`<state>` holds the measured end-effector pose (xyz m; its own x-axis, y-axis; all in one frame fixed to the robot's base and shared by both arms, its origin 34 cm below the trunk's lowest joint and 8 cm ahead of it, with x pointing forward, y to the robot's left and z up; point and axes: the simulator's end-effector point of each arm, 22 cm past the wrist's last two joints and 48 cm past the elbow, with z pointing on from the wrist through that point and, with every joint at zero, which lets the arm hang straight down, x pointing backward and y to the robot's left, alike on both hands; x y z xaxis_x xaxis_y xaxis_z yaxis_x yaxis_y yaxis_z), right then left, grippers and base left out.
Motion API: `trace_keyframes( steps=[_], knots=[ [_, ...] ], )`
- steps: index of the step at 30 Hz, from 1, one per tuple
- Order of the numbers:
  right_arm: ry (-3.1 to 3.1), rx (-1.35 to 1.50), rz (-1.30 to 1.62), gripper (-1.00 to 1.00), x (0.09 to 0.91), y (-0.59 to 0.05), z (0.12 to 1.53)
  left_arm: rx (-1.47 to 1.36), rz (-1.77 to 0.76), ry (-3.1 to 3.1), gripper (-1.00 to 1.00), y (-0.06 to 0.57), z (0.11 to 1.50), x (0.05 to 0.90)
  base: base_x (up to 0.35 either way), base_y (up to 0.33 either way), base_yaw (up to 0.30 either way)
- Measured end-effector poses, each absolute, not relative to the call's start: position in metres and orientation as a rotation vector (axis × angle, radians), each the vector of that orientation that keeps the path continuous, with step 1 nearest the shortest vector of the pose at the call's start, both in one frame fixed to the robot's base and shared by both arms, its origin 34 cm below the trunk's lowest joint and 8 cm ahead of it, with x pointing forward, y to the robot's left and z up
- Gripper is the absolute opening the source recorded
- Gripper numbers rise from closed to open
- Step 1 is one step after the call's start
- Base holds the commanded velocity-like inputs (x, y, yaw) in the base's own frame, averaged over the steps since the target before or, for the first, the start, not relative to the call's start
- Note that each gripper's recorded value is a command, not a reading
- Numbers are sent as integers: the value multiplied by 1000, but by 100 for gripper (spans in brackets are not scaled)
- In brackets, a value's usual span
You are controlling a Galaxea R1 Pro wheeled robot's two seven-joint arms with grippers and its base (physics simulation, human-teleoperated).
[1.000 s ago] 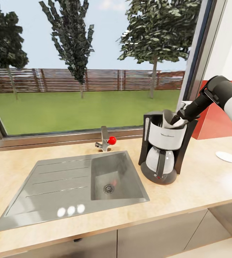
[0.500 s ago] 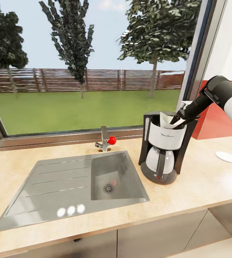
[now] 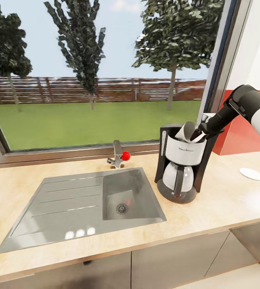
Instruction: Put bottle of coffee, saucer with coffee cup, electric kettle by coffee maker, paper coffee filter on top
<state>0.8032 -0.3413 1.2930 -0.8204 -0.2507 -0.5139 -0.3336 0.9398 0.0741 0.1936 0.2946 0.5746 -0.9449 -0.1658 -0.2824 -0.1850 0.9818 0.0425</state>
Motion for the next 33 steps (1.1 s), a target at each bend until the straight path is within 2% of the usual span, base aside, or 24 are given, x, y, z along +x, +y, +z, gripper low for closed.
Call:
trace_keyframes(
  steps=[33],
  knots=[
    [2520,-453,188,100,810,-336,1315,-257,99,2847,100,295,575,194,-1,0,0]
  ],
)
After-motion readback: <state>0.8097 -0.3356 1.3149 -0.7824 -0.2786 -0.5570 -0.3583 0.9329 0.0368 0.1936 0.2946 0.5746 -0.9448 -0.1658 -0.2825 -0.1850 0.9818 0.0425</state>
